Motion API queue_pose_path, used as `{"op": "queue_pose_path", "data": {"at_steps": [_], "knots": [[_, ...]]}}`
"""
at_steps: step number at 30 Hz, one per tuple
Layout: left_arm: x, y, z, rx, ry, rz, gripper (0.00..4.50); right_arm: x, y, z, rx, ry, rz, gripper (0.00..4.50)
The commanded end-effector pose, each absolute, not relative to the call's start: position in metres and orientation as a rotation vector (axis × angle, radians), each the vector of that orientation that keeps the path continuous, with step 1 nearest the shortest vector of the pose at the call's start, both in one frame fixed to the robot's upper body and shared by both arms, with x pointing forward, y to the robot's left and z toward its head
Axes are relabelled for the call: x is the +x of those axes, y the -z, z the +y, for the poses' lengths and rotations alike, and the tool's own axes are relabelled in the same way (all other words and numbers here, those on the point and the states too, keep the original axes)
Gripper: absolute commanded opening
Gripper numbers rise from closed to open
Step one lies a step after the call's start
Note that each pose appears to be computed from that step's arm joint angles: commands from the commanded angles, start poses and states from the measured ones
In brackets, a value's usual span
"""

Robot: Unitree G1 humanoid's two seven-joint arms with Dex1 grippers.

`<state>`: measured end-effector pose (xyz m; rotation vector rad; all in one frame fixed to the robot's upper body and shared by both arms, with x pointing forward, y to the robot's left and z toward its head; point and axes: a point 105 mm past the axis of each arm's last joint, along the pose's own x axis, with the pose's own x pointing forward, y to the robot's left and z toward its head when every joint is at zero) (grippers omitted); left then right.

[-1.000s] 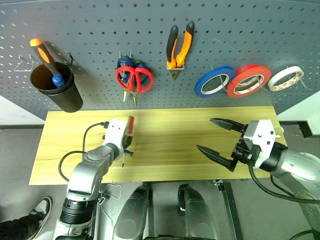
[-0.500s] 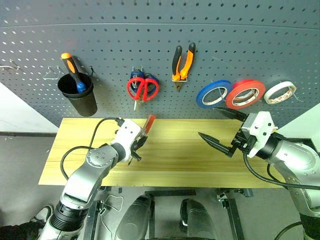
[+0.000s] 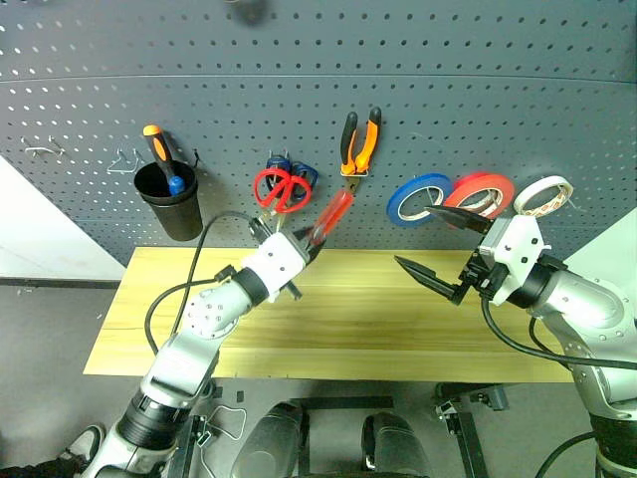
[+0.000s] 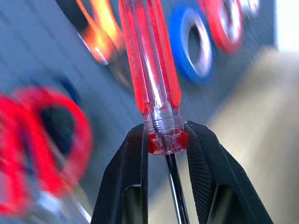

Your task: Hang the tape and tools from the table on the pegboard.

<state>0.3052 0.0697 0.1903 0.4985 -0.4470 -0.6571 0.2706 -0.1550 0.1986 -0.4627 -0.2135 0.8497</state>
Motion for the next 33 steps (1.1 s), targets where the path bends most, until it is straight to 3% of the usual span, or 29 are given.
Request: {"op": "queue_pose_path", "data": {"at_steps": [1, 11, 21, 33], "knots": [[0.306, -0.239, 0.085, 0.503, 0.515, -0.682, 0.8, 0.268, -0.213, -0.154, -0.485, -0.853, -0.279, 4.5], [0.304, -0.311, 0.123, 0.504, 0.161, -1.004, 0.8, 0.269, -0.223, -0.145, -0.5, -0.916, -0.313, 4.5], [0.305, -0.322, 0.169, 0.638, -0.104, -1.019, 0.8, 0.242, -0.278, -0.121, -0.286, -1.103, -0.555, 4.5], [0.305, -0.322, 0.199, 0.727, -0.24, -1.004, 0.8, 0.24, -0.277, -0.116, -0.28, -1.149, -0.509, 4.5]]}}
